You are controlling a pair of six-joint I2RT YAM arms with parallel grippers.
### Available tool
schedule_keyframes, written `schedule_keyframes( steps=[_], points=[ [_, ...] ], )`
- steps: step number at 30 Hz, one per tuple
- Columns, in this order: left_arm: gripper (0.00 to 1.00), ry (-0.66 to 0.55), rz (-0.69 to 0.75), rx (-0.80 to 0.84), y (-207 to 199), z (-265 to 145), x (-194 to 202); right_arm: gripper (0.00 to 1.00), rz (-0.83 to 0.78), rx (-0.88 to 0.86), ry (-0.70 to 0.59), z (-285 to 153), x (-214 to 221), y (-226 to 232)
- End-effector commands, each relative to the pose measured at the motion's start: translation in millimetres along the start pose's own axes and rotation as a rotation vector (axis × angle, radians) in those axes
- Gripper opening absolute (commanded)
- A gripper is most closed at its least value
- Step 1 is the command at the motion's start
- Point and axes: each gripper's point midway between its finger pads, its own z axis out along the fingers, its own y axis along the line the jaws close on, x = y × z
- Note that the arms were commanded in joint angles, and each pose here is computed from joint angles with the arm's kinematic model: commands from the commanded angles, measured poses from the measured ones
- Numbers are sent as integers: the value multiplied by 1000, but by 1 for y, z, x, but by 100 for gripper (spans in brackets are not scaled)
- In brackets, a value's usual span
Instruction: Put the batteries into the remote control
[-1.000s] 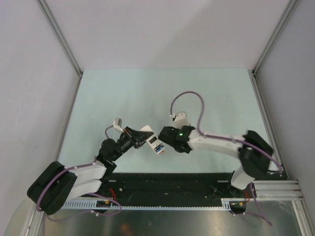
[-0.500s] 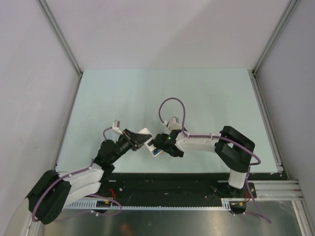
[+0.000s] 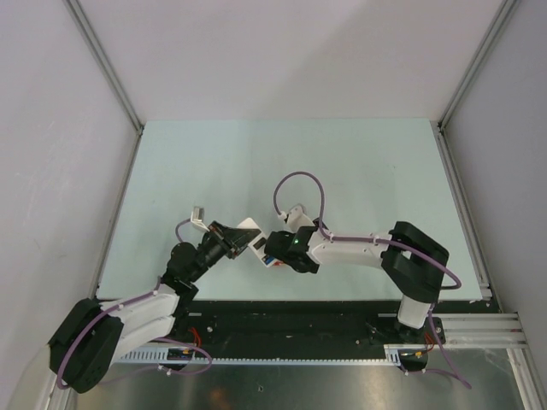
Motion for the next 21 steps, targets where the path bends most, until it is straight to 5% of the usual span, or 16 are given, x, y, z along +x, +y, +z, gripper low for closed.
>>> schedule_keyframes(
  steps=[1,10,17,21],
  points=[
    [0,9,-18,-17,18,-16,8,54,85,-37,-54,-20,-16,-15],
    [0,-7,-22,-24,21,-17,4,52,305,-222,-41,-29,-28,-25],
    [0,-9,-50,7,19,-29,-2,28,572,-587,48,15,-39,-3],
    [0,-7,-60,6,22,-37,-4,29,570,-662,45,25,-48,9]
  ],
)
